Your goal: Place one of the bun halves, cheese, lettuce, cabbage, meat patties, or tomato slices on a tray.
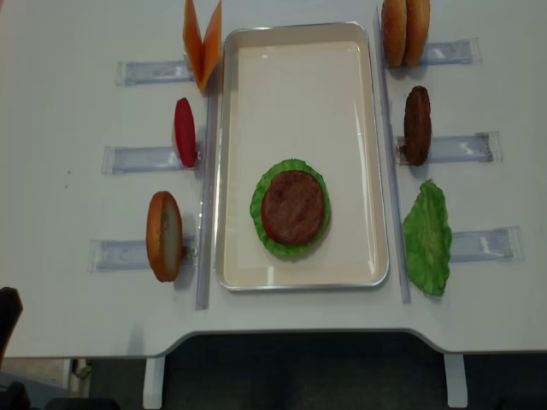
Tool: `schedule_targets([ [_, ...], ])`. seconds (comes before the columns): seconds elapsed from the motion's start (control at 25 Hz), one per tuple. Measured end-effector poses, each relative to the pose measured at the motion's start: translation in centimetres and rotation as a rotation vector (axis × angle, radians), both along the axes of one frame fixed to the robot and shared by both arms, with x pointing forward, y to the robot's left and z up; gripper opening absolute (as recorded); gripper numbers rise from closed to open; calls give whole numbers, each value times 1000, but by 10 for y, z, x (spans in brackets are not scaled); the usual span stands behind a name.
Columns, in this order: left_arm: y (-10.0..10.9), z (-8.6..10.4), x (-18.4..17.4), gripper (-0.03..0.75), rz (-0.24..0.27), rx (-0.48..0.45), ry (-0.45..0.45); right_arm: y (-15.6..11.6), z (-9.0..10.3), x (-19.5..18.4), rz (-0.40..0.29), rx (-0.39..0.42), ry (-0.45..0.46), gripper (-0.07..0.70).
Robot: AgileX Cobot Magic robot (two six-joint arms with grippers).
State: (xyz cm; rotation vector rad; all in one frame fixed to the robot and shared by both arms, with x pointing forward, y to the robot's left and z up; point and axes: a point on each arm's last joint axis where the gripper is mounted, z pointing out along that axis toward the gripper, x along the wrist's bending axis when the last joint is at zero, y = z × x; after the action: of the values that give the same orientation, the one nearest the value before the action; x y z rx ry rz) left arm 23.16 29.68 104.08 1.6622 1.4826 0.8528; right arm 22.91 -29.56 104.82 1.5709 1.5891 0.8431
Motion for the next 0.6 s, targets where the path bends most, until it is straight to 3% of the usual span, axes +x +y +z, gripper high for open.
schedule_targets([
  [0.6,0,0,0,0,1,0,0,0,0,0,0,0,-3,419],
])
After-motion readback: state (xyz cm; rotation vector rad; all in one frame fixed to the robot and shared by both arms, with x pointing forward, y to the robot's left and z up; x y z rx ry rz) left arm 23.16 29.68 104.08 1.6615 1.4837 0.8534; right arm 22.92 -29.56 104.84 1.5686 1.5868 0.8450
